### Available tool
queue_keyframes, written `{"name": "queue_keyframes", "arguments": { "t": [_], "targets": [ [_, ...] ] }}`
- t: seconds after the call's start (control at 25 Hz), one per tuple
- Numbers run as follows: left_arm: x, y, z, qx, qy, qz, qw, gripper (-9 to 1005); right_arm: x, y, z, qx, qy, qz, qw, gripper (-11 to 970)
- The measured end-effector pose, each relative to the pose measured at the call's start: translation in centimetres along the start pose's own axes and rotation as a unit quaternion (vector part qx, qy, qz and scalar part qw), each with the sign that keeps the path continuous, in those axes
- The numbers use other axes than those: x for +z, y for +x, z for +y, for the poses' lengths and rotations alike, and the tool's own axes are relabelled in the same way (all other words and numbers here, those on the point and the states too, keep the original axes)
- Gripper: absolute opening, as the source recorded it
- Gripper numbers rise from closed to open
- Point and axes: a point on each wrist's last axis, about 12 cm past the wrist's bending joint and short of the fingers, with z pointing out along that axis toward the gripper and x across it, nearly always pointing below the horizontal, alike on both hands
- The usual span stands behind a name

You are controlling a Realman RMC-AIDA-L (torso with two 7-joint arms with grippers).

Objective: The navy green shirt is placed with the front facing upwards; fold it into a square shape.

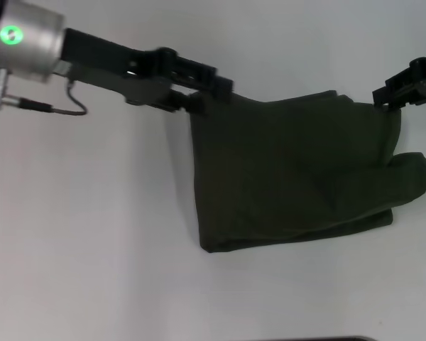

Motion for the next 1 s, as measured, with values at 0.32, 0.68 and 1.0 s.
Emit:
{"name": "queue_keyframes", "arguments": {
  "t": [0.32, 0.68, 1.0],
  "targets": [
    [-2.1, 1.4, 1.0, 0.003, 0.035, -0.065, 0.997, 709, -0.6, 1.3, -1.2, 0.022, 0.014, 0.025, 0.999, 437],
    [-2.4, 2.5, 1.0, 0.004, 0.048, -0.038, 0.998, 709, -1.5, 2.8, -3.4, 0.060, 0.019, 0.006, 0.998, 567],
    [-2.6, 3.3, 1.6, -0.007, 0.050, -0.045, 0.998, 709, -0.5, 2.5, -3.2, 0.063, 0.013, -0.019, 0.998, 558]
  ]
}}
